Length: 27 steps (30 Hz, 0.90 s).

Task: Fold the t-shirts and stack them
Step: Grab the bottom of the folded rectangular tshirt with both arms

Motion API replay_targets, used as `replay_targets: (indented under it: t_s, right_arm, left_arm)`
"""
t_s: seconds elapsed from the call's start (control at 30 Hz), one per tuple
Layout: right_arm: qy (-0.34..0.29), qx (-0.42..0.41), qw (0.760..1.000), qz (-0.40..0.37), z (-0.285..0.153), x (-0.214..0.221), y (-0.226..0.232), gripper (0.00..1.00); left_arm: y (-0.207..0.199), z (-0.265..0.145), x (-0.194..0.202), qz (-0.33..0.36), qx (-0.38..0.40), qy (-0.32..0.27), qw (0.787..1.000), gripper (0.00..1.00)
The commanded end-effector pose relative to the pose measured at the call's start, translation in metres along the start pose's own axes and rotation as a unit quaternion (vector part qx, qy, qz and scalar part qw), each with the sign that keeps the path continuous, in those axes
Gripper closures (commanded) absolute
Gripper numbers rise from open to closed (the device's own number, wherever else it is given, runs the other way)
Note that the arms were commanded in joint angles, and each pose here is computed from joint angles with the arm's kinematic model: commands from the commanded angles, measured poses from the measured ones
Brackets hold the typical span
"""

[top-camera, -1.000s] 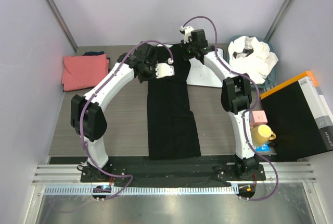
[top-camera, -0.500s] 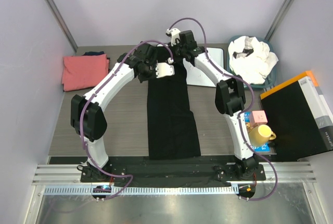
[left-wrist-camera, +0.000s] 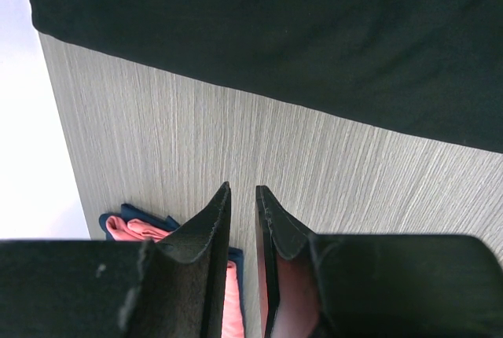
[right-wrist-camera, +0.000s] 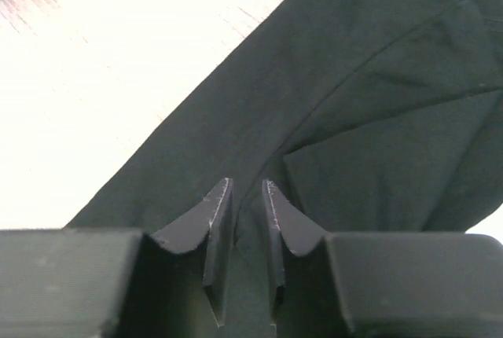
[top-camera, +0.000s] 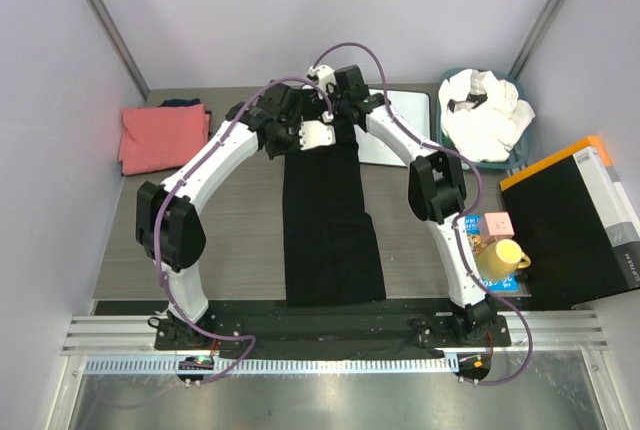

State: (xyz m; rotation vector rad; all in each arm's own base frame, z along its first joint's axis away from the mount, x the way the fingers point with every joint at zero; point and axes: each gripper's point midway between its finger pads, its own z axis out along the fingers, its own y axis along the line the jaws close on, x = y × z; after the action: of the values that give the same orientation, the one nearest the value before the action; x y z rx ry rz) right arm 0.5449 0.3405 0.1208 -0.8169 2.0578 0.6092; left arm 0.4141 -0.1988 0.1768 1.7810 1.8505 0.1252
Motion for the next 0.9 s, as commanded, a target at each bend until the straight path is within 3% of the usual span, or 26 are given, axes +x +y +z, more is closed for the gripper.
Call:
replay_targets:
  t_s: [0.0,0.23,0.3,0.37,0.43,0.5,0.53,0.57,0.6,0.63,0.67,0.7,0.73,0.8,0.83,0.87]
  right_arm:
    - [-0.037,0.005,0.999,-0.024,-0.012,-0.036,0.006,0.72]
    - [-0.048,0.164,0.985,-0.025,-0.051,-0.042,-0.081,0.92]
    - [-0.027,0.176,0.984,-0.022,-0.056,-0.024,-0.093,0.99]
    - [-0.007,0.181,0.983,-0.024,-0.066,-0.008,-0.101,0.99]
    - [0.023,0.167,0.985,-0.034,-0.073,0.016,-0.1,0.99]
    - [0.027,0.149,0.987,-0.059,-0.094,0.017,-0.09,0.99]
    - [0.066,0.137,0.984,-0.091,-0.097,0.049,-0.088,0.99]
    - [0.054,0.142,0.981,-0.118,-0.119,0.037,-0.083,0.99]
    - [0.066,0.137,0.978,-0.145,-0.128,0.046,-0.078,0.97]
    - [0.097,0.114,0.975,-0.164,-0.134,0.08,-0.068,0.91]
    - [0.106,0.103,0.963,-0.223,-0.144,0.088,-0.065,0.76]
    - [0.085,0.108,0.955,-0.262,-0.17,0.074,-0.055,0.7]
    - [0.112,0.076,0.95,-0.28,-0.175,0.112,-0.041,0.65]
    - [0.094,0.062,0.917,-0.382,-0.209,0.108,-0.023,0.48]
    - [0.112,0.029,0.908,-0.403,-0.212,0.144,-0.01,0.41]
    - [0.105,0.019,0.897,-0.429,-0.221,0.15,-0.001,0.31]
  left_arm:
    - [0.008,-0.013,-0.011,-0.005,-0.022,-0.023,0.999,0.81]
    - [-0.009,-0.005,-0.007,-0.01,-0.01,-0.035,0.999,0.81]
    - [-0.01,-0.008,-0.008,-0.024,-0.015,-0.042,0.999,0.81]
    - [-0.014,-0.007,-0.007,-0.031,-0.016,-0.046,0.998,0.82]
    - [-0.023,-0.009,-0.002,-0.039,-0.015,-0.047,0.998,0.99]
    - [-0.034,-0.012,0.008,-0.046,-0.02,-0.056,0.997,1.0]
    - [-0.04,-0.012,0.01,-0.046,-0.017,-0.065,0.997,1.0]
    - [-0.04,-0.015,0.01,-0.041,-0.032,-0.077,0.996,1.0]
    - [-0.06,-0.017,0.019,-0.036,-0.025,-0.078,0.996,1.0]
    - [-0.064,-0.02,0.015,-0.022,-0.031,-0.101,0.994,1.0]
    - [-0.072,-0.022,0.017,-0.015,-0.031,-0.11,0.993,0.86]
    - [-0.094,-0.014,0.027,-0.013,-0.013,-0.108,0.994,0.77]
    - [-0.096,-0.028,0.024,-0.005,-0.03,-0.127,0.991,0.7]
    - [-0.119,-0.025,0.028,0.026,-0.019,-0.148,0.988,0.66]
    - [-0.124,-0.032,0.026,0.044,-0.026,-0.161,0.986,0.66]
    - [-0.132,-0.034,0.024,0.075,-0.021,-0.176,0.981,0.61]
